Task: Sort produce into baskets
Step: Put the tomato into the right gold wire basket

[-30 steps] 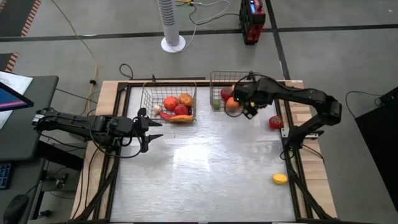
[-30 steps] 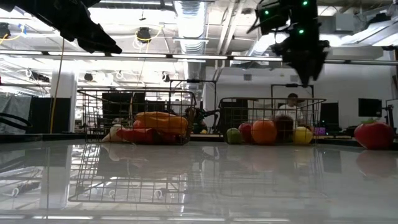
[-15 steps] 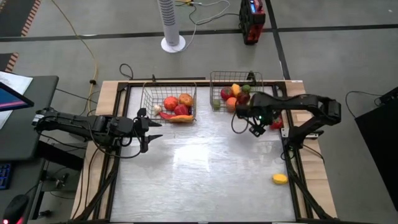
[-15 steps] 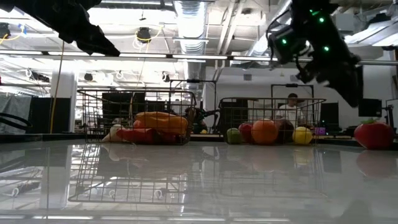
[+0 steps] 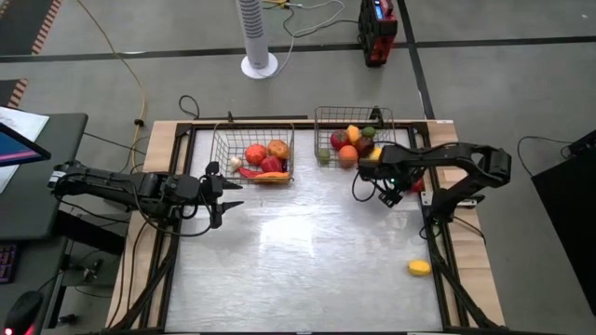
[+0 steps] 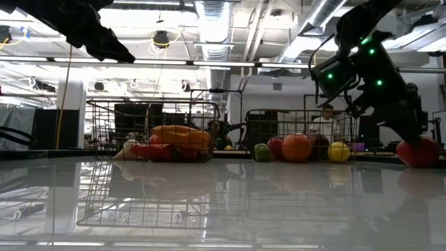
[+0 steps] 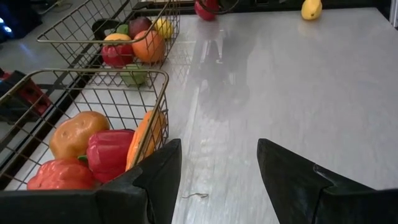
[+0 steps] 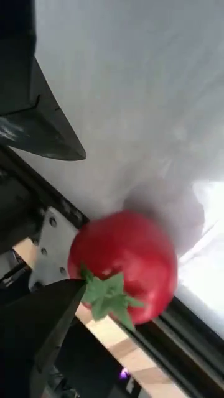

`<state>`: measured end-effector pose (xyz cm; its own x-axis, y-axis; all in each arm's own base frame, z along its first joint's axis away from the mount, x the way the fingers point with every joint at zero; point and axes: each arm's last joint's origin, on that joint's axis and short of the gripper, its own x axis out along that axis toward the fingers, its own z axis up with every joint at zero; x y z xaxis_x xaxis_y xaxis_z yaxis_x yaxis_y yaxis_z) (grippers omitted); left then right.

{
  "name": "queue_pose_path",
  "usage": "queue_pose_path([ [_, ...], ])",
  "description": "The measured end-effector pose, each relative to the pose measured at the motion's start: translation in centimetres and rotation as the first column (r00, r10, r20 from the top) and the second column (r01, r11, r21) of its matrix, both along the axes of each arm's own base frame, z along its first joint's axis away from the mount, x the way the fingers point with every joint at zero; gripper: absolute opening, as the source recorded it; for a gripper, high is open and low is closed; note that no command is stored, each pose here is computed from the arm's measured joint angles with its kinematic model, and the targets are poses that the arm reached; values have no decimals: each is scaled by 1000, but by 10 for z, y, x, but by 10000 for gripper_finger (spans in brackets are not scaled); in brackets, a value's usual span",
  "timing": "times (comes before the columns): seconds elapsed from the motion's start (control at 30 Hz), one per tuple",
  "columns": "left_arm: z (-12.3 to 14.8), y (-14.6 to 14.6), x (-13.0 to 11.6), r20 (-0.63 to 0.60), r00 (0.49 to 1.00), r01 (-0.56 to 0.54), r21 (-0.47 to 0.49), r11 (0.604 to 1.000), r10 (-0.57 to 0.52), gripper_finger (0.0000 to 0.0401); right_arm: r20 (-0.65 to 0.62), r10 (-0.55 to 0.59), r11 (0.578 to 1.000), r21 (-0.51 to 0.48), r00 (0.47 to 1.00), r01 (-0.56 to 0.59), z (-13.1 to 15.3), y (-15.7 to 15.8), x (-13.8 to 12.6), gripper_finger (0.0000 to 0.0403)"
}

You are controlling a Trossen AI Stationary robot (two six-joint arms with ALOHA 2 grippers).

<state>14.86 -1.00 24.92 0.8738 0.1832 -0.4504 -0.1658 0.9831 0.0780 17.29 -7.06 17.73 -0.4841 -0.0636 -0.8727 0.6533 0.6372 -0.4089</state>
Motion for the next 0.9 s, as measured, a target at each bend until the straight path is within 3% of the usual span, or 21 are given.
queue_pose_path([
  [0.47,1,0,0,11,1000,-1,8,1000,1,199,-35,75,992,-103,997,-78,7,3,4,315],
  [0.67,1,0,0,8,1000,-3,4,1000,3,199,-54,60,993,-99,997,-65,8,0,1,299],
  [0.9,1,0,0,6,1000,-2,8,1000,2,199,-71,43,994,-98,997,-50,4,-3,-4,253],
])
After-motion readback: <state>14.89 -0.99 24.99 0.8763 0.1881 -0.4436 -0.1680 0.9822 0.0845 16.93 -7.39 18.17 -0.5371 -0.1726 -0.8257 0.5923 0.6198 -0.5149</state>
